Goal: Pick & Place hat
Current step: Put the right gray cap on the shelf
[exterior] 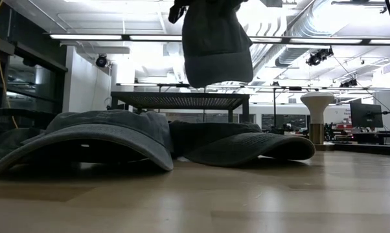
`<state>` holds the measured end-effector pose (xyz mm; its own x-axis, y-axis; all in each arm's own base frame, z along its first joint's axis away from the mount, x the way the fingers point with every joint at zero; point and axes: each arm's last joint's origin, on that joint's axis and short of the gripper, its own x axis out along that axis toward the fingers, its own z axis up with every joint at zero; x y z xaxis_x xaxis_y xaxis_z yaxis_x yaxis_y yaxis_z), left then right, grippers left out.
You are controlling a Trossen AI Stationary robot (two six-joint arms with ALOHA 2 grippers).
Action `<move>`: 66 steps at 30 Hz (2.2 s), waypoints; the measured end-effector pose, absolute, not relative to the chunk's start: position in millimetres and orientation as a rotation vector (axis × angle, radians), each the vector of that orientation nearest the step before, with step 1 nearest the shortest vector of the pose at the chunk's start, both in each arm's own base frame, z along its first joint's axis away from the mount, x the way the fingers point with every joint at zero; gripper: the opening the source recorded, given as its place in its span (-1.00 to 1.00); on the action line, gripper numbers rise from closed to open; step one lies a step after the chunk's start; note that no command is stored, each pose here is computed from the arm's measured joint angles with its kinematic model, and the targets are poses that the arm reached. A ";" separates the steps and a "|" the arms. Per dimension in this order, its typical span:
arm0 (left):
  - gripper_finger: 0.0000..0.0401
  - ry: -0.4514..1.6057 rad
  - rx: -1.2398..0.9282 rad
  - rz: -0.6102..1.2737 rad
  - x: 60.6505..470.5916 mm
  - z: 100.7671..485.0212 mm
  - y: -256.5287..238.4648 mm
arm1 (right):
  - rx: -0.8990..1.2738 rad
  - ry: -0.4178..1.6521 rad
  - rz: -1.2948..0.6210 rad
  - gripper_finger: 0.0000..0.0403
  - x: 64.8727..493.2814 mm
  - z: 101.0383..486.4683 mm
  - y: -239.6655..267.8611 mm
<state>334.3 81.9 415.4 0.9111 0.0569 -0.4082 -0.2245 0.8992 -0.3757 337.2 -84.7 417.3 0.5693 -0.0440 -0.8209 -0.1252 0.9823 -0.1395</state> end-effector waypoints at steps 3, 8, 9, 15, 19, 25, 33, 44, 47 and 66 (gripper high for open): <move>-0.90 0.399 -0.431 0.148 334.3 415.7 81.9 | -0.160 0.957 0.062 -0.13 337.4 417.4 -84.0; -0.90 0.400 -0.431 0.148 334.2 415.6 81.8 | -0.138 0.945 0.090 -0.34 337.7 417.7 -83.0; -0.90 0.400 -0.429 0.147 334.2 415.6 81.8 | -0.138 0.943 0.090 -0.38 337.8 417.8 -83.0; -0.90 0.401 -0.424 0.146 334.2 415.6 81.8 | -0.134 0.941 0.085 -0.64 337.4 417.9 -85.5; -0.90 0.401 -0.424 0.145 334.2 415.5 81.7 | -0.133 0.940 0.085 -0.85 337.4 417.9 -85.7; -0.86 0.405 -0.424 0.146 334.1 415.2 81.7 | -0.129 0.940 0.081 -0.94 337.5 418.0 -85.5; -0.55 0.407 -0.316 0.109 331.5 417.5 80.7 | -0.099 0.940 0.050 -0.98 337.9 418.2 -85.6; -0.46 0.324 -0.088 0.070 297.2 448.5 72.0 | -0.105 0.903 0.040 -0.98 336.4 426.2 -87.8; -0.46 0.310 -0.044 0.073 281.2 458.4 68.1 | -0.096 0.867 0.043 -0.98 335.3 430.7 -92.9; -0.46 0.474 0.056 0.058 222.8 457.8 53.4 | 0.031 0.736 0.126 -0.98 315.0 425.4 -174.6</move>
<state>222.8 53.4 457.8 0.8884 0.0685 -0.4540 -0.0423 0.9968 0.0677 315.0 -174.6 425.4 0.7340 0.1258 -0.6674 -0.1039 0.9919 0.0727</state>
